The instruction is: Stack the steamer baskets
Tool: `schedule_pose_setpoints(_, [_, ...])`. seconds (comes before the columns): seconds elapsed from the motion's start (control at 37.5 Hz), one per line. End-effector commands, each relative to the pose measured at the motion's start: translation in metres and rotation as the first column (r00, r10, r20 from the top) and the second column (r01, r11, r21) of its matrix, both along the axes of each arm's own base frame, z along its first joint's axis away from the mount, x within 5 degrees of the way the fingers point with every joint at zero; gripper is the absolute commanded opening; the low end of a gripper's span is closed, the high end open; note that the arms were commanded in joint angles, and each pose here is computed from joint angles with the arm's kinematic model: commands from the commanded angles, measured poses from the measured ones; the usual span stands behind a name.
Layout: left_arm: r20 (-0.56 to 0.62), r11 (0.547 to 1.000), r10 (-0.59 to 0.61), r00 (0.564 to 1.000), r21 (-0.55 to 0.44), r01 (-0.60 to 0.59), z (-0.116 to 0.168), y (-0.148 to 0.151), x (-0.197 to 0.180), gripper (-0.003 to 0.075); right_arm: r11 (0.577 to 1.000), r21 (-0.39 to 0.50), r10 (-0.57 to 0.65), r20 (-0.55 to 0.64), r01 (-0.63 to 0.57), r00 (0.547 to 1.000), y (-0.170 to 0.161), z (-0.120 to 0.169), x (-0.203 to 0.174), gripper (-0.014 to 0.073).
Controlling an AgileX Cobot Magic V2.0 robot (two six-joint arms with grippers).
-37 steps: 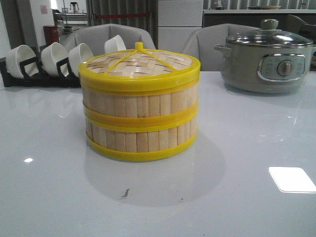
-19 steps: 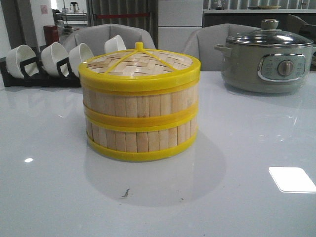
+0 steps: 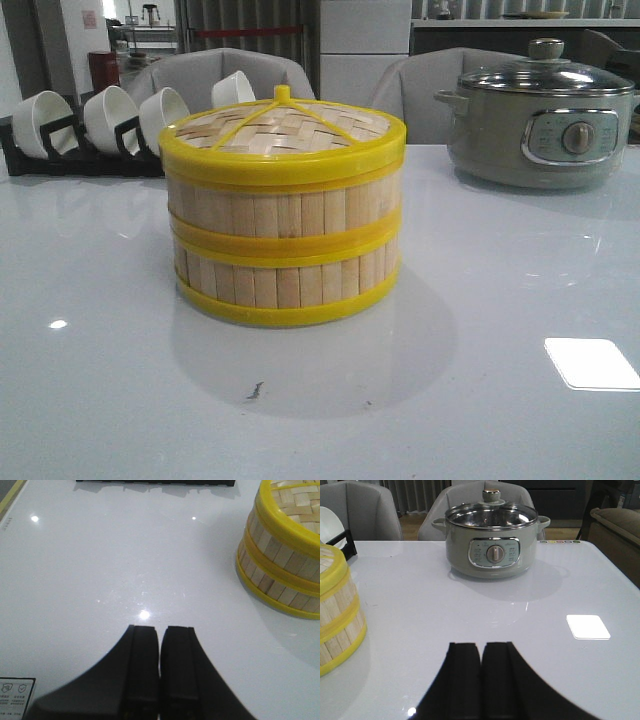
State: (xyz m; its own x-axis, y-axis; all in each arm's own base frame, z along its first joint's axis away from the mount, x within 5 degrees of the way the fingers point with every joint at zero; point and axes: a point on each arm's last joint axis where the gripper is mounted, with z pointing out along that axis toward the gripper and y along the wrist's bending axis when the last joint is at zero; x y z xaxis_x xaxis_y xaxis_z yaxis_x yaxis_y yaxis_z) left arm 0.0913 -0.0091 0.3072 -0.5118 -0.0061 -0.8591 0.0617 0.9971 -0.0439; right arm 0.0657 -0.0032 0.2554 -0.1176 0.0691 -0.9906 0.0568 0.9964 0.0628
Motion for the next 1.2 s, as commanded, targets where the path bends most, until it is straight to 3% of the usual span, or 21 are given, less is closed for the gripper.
schedule_pose_setpoints(0.0, [0.103,1.0,-0.001,0.995,-0.023,0.003,0.015,-0.001,0.003,0.0087,1.0,-0.017,-0.003,0.1,0.004,0.995,0.0,0.017,0.001,0.0049])
schedule_pose_setpoints(0.75, [0.11,1.0,-0.001,0.994,-0.024,0.004,0.016,-0.001,0.002,0.0086,1.0,-0.017,-0.003,0.1,0.004,0.995,0.0,0.017,0.001,0.0049])
schedule_pose_setpoints(0.8, [0.142,1.0,-0.008,0.99,0.02,0.005,0.017,0.002,-0.002,0.0086,1.0,-0.017,-0.003,0.1,0.004,0.995,0.0,0.017,0.001,0.0049])
schedule_pose_setpoints(0.88, [0.273,0.995,-0.022,0.962,0.1,-0.006,0.022,0.006,-0.009,0.0086,1.0,-0.017,-0.003,0.1,0.004,0.995,0.0,0.017,0.001,0.0049])
schedule_pose_setpoints(0.93, [0.425,0.995,-0.049,0.904,0.1,0.006,0.026,0.005,-0.017,0.0086,1.0,-0.017,-0.003,0.1,0.004,0.995,0.0,0.017,0.001,0.0049])
schedule_pose_setpoints(1.04, [0.59,0.997,-0.065,0.805,0.062,0.036,0.013,0.003,-0.031,0.0087,1.0,-0.017,-0.003,0.1,0.004,0.995,0.0,0.017,0.001,0.0049])
schedule_pose_setpoints(1.09, [0.612,0.999,-0.039,0.79,0.014,0.039,-0.002,0.003,-0.035,0.0087,1.0,-0.017,-0.003,0.1,0.004,0.995,0.0,0.017,0.001,0.0049])
schedule_pose_setpoints(1.17, [0.6,0.998,-0.003,0.8,-0.045,0.038,-0.031,0.004,-0.036,0.0087,1.0,-0.017,-0.003,0.1,0.004,0.995,0.0,0.017,0.001,0.0049])
